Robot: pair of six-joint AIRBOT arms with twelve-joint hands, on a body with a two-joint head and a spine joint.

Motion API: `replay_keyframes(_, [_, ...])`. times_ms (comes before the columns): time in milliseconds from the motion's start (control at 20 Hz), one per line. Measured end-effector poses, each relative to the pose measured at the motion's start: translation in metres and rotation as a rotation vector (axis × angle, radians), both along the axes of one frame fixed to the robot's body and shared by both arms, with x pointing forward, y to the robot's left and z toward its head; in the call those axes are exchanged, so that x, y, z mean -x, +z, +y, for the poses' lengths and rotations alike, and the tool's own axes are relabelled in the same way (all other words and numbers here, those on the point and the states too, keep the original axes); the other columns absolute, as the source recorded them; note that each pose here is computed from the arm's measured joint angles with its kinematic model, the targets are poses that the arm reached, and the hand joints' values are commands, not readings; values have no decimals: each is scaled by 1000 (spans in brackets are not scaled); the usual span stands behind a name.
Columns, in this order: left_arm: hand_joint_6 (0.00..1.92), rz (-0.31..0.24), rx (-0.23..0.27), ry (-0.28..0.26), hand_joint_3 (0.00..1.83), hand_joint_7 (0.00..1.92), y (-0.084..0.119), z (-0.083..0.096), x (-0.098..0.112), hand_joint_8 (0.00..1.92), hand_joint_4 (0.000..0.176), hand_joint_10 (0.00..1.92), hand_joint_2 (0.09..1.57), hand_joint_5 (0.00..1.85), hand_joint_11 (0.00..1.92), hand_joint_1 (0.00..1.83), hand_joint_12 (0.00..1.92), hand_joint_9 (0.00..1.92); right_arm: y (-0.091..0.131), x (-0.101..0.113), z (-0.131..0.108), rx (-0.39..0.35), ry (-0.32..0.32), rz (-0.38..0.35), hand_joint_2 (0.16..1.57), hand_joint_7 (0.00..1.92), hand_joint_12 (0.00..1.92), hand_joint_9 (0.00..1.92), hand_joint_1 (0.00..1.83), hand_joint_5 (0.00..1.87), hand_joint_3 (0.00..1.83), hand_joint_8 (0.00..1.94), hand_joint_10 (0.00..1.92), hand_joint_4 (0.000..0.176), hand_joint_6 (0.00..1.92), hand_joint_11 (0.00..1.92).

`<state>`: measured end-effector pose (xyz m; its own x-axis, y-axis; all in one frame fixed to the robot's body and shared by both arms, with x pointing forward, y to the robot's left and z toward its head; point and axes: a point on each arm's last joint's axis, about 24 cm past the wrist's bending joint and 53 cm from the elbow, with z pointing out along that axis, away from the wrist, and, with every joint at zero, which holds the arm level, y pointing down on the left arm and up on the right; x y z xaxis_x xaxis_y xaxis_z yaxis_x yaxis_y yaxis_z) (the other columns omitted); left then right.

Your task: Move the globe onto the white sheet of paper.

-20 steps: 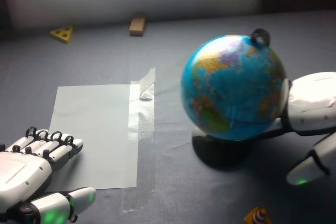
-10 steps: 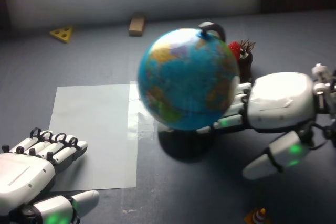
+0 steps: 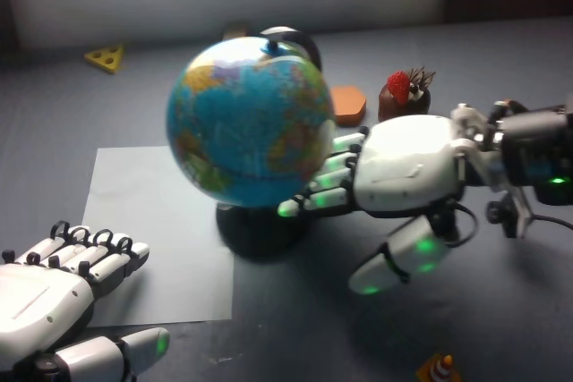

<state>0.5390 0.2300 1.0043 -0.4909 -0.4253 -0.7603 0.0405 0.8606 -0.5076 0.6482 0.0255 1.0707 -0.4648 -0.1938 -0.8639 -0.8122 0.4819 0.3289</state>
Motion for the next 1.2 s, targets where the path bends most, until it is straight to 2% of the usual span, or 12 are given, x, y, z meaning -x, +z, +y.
replay_keyframes(200, [1, -6, -10, 2, 0, 83, 3, 5, 0, 0, 0, 1, 1202, 113, 0, 0, 120, 96, 4, -4, 24, 9, -5, 9, 1135, 210, 172, 147, 0, 195, 0, 5, 7, 0, 6, 0])
replay_keyframes(350, [2, 17, -5, 26, 0, 83, -1, 12, 10, 0, 0, 1, 1202, 115, 0, 0, 121, 96, 7, -6, 41, 14, 0, -16, 1135, 210, 175, 148, 0, 209, 0, 4, 6, 0, 11, 0])
replay_keyframes(450, [2, 26, 9, 35, 0, 83, -1, 12, 15, 0, 0, 1, 1202, 115, 0, 0, 121, 95, 9, -8, 50, 11, 3, -25, 1135, 210, 177, 149, 0, 189, 0, 3, 7, 0, 2, 0])
replay_keyframes(600, [1, 12, 13, 30, 0, 83, 4, 9, 20, 0, 0, 0, 1202, 115, 0, 0, 117, 93, 10, -9, 62, 16, 4, -47, 1135, 211, 179, 150, 0, 188, 0, 3, 7, 0, 2, 0])
replay_keyframes(800, [1, 5, 14, 31, 0, 83, 6, 9, 19, 0, 0, 0, 1201, 114, 0, 0, 115, 89, 13, -11, 81, 14, -1, -69, 1134, 213, 185, 152, 0, 197, 0, 3, 7, 0, 5, 0])
replay_keyframes(950, [0, 5, 6, 29, 0, 79, 5, 10, 20, 0, 0, 0, 1201, 112, 0, 0, 114, 87, 16, -12, 92, 13, -1, -71, 1134, 217, 228, 154, 0, 200, 0, 3, 6, 0, 4, 0])
replay_keyframes(1200, [4, 19, -2, 28, 0, 80, -3, 10, 23, 0, 0, 0, 1201, 122, 0, 0, 112, 87, 17, -12, 94, 15, 1, -74, 1135, 216, 229, 154, 0, 198, 0, 2, 5, 0, 3, 0])
